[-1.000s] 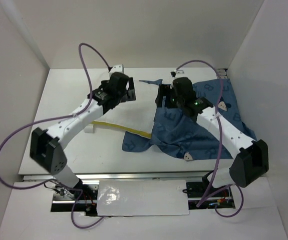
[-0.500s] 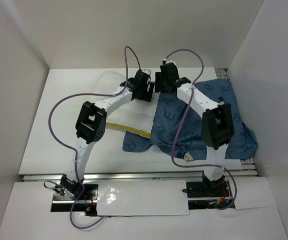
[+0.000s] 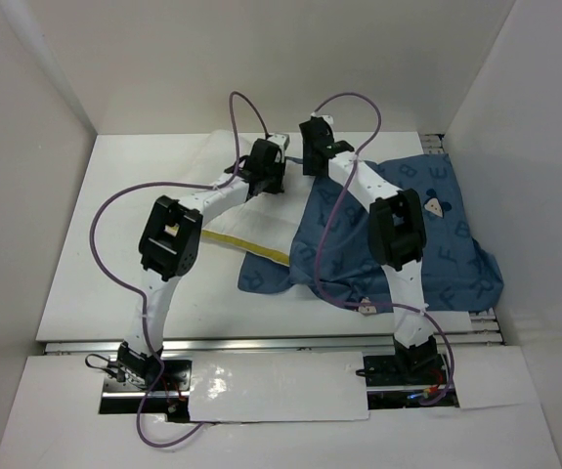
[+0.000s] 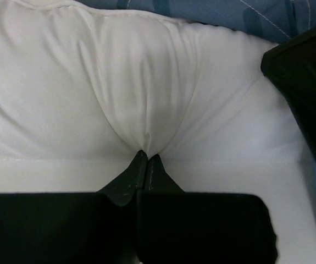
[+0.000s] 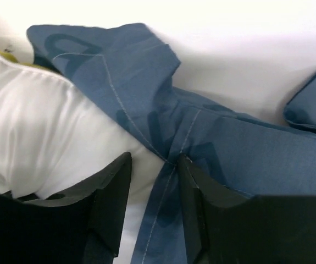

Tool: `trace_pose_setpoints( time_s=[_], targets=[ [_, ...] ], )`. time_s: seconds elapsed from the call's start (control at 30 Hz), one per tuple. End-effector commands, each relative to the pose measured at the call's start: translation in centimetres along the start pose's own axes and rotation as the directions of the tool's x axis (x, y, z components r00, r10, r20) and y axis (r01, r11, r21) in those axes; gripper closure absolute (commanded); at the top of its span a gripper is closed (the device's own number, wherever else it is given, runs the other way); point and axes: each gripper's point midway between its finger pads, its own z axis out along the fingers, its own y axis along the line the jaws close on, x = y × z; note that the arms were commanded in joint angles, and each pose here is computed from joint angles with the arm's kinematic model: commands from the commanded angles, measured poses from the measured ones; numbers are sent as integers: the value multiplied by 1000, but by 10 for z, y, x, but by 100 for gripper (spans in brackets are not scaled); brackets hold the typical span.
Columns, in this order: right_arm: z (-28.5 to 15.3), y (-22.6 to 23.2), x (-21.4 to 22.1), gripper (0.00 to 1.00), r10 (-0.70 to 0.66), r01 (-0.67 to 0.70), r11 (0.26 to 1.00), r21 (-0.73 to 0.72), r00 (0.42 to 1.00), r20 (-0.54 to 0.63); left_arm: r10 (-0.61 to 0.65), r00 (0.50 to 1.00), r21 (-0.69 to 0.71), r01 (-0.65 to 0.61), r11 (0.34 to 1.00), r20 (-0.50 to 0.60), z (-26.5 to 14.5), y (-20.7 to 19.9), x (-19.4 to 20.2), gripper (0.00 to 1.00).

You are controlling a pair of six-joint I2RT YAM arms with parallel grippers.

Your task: Put the pillow into the pillowcase

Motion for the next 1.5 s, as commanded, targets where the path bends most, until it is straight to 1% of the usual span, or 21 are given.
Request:
trace_pose_setpoints(
  time_s=[0.0,0.03,0.07,0.23,0.37,0.43,0.5,0.53,0.57,0.6,0.77,0.83,0.93,1.07,1.13,1.2,1.27,1.33,1.4,1.43,1.47],
  targets=[
    [-13,-30,-5,61,29,-29,994,104,1000,-5,-24,998,46,27,999,-59,-6,-7,29,100],
    [-11,-30,-3,68,30,-30,994,103,1000,-2,-25,1000,59,26,998,-9,-9,-10,19,100],
    [-14,-30,-7,80,35,-36,994,99,999,12,-26,999,68,25,997,21,-14,-11,14,100],
    [-22,-19,-24,100,50,-52,998,29,997,62,-14,984,132,-10,991,180,-56,-17,-17,100],
    [-44,7,-51,100,63,-48,994,-102,986,153,23,955,154,-72,986,297,-100,-26,-39,100],
    [-53,16,-52,100,67,-43,989,-140,984,168,39,947,149,-91,985,320,-111,-33,-42,100],
    [-72,30,-64,100,69,-23,975,-221,977,201,77,940,148,-132,980,333,-119,-37,-39,100],
    [-77,38,-57,100,58,-9,967,-255,981,187,76,928,149,-138,979,364,-130,-43,-46,100],
    [-92,42,-66,100,62,4,955,-295,975,213,85,921,138,-148,979,380,-134,-42,-49,100],
    [-102,57,-66,100,62,23,930,-367,974,219,91,923,149,-156,976,373,-137,-48,-42,100],
    [-142,100,-57,100,39,89,839,-537,974,223,99,884,153,-188,970,457,-173,-64,-56,100],
    [-162,121,-54,100,24,121,786,-607,974,226,96,850,148,-199,969,518,-197,-73,-70,100],
    [-187,149,-49,100,19,136,703,-698,978,210,72,823,145,-184,972,564,-220,-75,-83,100],
    [-234,192,-40,100,32,115,569,-814,986,162,11,808,122,-103,987,590,-229,-67,-96,100],
    [-252,204,-38,100,56,78,528,-846,990,126,-37,794,95,-26,995,606,-228,-59,-107,100],
    [-257,216,-32,100,82,45,496,-867,992,98,-68,802,47,49,998,593,-217,-48,-108,100],
    [-260,220,-36,100,137,-22,476,-879,989,49,-103,812,29,106,994,575,-212,-44,-109,100],
    [-254,227,-28,100,143,-69,452,-889,990,-4,-122,819,-29,167,986,561,-200,-32,-102,100],
    [-249,230,-25,100,134,-72,447,-891,991,-12,-119,822,-94,205,974,556,-195,-20,-100,100],
    [-244,231,-28,100,144,-74,462,-884,990,-7,-122,826,-154,244,957,550,-185,-8,-94,100],
    [-225,226,-24,100,153,-96,508,-856,988,-20,-128,823,-184,271,945,553,-183,1,-97,100]
  ],
)
